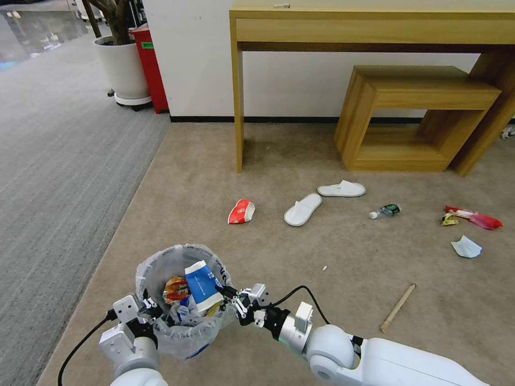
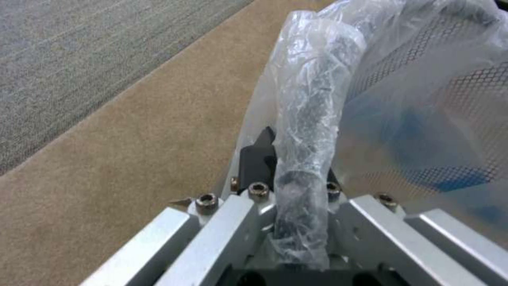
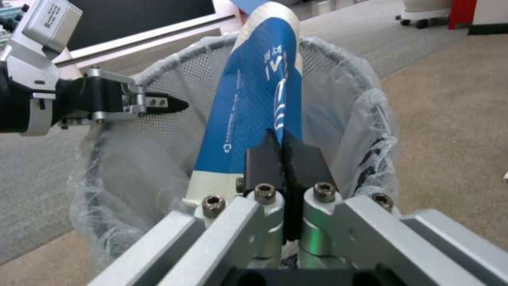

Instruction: Pick up the trash bin and place the garbage on the floor into it.

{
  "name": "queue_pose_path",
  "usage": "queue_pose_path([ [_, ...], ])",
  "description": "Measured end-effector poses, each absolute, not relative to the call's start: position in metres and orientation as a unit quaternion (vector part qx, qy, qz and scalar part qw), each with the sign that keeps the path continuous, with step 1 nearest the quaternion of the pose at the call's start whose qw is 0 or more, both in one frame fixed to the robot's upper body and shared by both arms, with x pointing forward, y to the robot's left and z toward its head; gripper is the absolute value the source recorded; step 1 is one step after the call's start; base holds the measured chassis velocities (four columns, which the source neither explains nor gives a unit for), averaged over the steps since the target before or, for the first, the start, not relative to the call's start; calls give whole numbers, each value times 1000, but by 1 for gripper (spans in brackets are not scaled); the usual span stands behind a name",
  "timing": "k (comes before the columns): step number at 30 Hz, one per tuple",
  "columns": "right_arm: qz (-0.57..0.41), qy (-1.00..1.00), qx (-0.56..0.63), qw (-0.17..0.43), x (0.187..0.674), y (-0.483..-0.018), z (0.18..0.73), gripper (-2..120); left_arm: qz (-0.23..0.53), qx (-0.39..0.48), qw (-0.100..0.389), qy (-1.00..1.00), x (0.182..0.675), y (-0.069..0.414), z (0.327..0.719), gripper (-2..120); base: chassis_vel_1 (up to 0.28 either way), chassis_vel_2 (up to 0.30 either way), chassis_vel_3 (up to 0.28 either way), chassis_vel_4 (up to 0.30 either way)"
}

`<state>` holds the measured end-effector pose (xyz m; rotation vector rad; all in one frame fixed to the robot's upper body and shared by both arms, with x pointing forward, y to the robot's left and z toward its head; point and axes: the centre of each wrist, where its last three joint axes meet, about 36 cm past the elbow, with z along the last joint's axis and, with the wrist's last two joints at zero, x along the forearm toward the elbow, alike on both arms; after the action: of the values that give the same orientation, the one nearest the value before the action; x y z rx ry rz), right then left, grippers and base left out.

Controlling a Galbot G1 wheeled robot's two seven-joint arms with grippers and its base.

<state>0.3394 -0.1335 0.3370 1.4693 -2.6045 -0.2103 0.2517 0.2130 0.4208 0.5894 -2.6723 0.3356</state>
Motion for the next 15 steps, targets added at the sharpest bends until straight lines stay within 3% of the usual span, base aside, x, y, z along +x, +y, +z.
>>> queue_pose_path([
  [15, -70, -867, 489, 72, 339, -133, 337, 0, 119, 210, 191, -951, 252, 213, 421, 1, 0, 0, 0, 0],
])
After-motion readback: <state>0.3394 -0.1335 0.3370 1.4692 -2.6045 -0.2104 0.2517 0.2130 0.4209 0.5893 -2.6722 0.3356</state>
